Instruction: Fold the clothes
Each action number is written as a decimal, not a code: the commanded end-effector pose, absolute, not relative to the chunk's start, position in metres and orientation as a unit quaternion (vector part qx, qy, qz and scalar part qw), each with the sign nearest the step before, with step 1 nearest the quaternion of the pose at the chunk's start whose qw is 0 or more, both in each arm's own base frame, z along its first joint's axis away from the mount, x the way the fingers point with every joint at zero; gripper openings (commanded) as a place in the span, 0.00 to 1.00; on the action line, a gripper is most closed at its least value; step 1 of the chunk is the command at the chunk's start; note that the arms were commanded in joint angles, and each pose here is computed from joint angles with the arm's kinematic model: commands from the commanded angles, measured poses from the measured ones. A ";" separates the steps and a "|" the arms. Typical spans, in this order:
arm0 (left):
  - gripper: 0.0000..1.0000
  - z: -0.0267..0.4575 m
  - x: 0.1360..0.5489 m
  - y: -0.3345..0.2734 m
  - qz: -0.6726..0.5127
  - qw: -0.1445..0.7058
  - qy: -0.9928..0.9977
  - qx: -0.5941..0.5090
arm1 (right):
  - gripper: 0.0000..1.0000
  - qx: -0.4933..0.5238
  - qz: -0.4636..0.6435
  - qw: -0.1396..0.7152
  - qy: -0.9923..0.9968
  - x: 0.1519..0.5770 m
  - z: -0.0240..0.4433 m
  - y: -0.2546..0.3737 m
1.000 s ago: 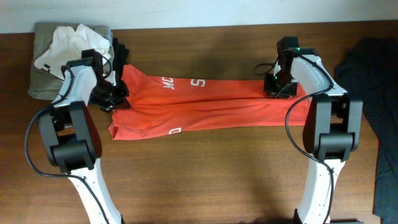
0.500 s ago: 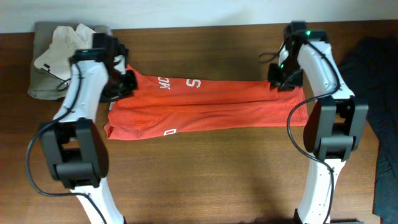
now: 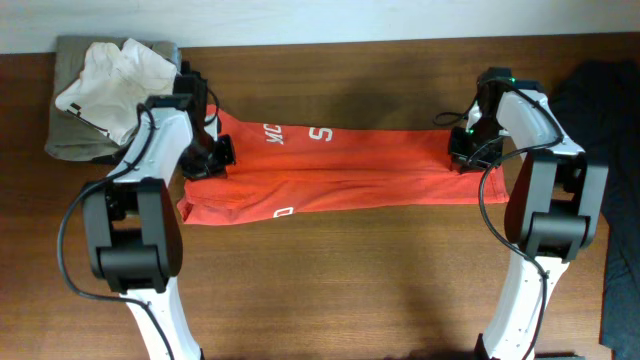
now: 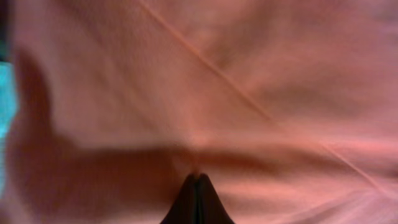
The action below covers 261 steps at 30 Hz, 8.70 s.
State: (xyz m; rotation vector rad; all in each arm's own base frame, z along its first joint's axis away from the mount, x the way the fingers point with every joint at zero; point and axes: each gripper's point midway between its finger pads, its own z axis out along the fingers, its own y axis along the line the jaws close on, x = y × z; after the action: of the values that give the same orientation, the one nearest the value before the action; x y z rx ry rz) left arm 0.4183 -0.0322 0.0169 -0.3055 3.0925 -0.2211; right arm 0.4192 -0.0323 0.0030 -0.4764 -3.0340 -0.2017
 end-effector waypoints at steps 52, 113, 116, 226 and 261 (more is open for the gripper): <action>0.65 0.045 0.423 0.028 -0.069 0.038 0.981 -0.176 | 0.04 -0.188 -0.216 -0.005 -0.958 0.428 0.003 -0.050; 0.73 0.044 0.423 0.028 -0.070 0.040 0.981 -0.176 | 0.53 0.043 -0.104 -0.013 -0.994 0.443 0.104 0.156; 0.73 0.044 0.424 0.028 -0.070 0.040 0.981 -0.176 | 0.52 0.054 -0.101 0.001 -0.993 0.439 0.087 0.151; 0.00 0.174 0.442 -0.094 -0.115 0.191 0.975 -0.019 | 0.99 -0.304 -0.083 -0.083 -0.946 0.456 0.086 -0.156; 0.53 0.084 0.436 -0.292 -0.199 0.148 0.960 0.128 | 0.99 -0.304 -0.083 -0.082 -0.946 0.456 0.086 -0.156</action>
State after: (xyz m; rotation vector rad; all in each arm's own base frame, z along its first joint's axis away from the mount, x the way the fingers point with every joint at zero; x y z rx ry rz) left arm 0.4274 -0.2716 0.0587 0.3429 2.8203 -0.4431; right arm 0.4510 -0.1547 0.0664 -0.9954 -3.0893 -0.2852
